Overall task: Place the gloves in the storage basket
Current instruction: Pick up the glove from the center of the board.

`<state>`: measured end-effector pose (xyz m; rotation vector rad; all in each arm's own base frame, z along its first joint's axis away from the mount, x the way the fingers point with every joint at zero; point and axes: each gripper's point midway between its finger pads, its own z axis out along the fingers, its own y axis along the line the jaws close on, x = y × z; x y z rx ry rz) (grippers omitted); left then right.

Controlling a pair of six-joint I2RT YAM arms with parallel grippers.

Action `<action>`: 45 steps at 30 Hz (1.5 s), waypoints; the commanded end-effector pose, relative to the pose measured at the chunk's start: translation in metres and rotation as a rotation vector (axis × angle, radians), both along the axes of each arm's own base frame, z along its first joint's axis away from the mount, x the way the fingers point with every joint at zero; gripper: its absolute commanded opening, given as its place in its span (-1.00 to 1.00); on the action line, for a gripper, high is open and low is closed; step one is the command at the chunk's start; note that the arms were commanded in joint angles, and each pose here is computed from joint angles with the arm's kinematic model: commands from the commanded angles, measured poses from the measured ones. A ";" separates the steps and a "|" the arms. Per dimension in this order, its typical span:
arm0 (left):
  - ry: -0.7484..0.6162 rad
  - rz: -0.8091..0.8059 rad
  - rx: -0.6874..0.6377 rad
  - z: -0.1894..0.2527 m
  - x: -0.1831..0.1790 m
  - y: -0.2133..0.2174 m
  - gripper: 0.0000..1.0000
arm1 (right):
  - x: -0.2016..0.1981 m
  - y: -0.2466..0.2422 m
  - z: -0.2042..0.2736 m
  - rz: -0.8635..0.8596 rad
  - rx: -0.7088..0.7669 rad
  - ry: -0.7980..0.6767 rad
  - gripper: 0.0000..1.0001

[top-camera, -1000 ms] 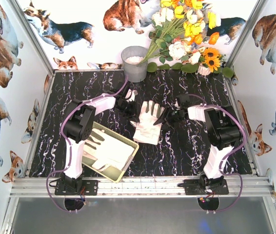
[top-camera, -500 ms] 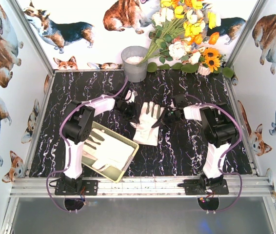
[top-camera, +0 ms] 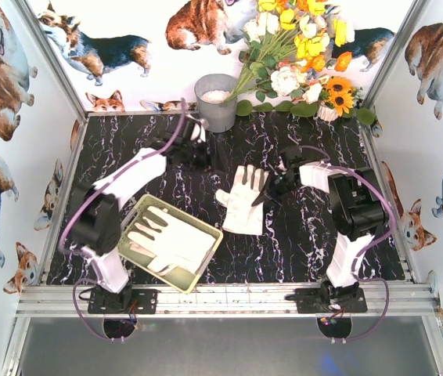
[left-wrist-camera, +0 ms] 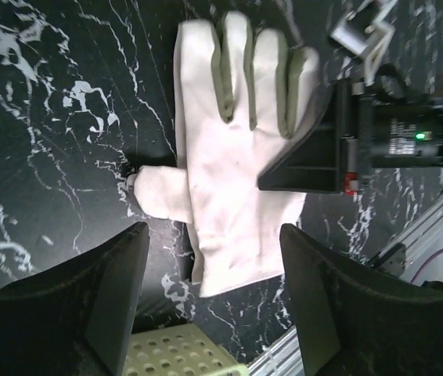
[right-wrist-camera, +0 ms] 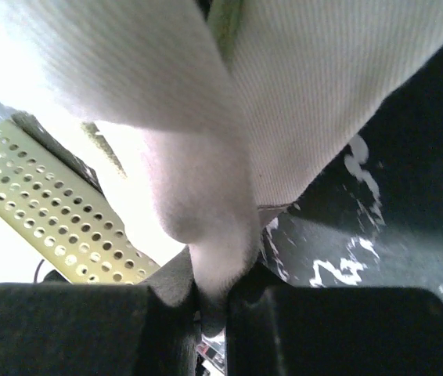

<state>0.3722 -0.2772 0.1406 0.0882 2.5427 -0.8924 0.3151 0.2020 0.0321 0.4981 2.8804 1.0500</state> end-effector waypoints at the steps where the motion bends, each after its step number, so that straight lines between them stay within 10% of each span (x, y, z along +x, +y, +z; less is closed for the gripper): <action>1: -0.074 0.127 0.023 0.031 -0.005 0.021 0.31 | -0.006 -0.012 0.028 0.074 -0.062 -0.055 -1.00; 23: -0.186 0.282 0.024 0.080 -0.090 0.106 0.81 | -0.012 -0.012 0.130 0.149 -0.025 -0.226 -1.00; 45: -0.226 -0.121 -0.453 0.157 -0.108 0.041 0.88 | -0.085 0.065 0.315 0.485 0.625 -0.580 -1.00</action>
